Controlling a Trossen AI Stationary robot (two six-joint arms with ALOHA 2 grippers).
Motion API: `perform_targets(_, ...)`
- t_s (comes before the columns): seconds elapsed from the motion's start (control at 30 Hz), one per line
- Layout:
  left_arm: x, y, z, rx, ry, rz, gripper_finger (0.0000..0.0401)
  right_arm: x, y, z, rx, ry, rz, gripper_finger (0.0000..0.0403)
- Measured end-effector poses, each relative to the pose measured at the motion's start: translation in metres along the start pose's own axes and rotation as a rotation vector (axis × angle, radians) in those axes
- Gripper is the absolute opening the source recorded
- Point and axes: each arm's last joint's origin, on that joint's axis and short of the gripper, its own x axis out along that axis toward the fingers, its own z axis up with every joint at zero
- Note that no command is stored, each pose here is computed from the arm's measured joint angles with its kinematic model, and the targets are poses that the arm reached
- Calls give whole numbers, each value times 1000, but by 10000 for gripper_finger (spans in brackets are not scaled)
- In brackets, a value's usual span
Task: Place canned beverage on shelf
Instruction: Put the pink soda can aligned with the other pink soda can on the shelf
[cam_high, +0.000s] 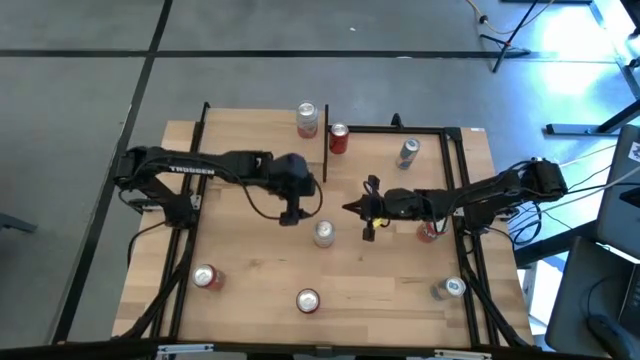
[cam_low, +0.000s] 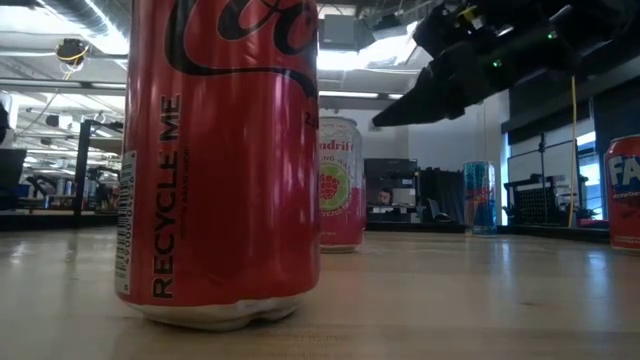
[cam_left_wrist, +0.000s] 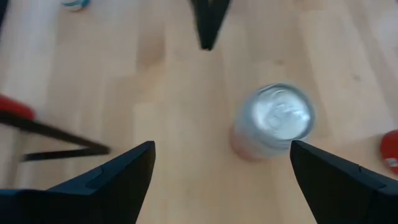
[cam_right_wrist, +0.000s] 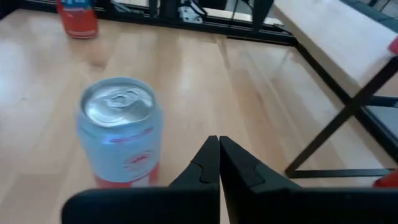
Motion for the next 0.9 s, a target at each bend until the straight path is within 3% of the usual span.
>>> perform_targets(0.2, 7, -31, 0, 35, -42, -59, 353, -4, 16, -2, 8, 22, 56, 1)
perform_targets(0.4, 16, -53, -3, 75, -114, -1, 353, -8, 31, -3, 2, 31, 68, 1)
perform_targets(0.9, 45, -60, -33, -47, -290, 87, 353, -10, 35, -2, 18, 29, 68, 1)
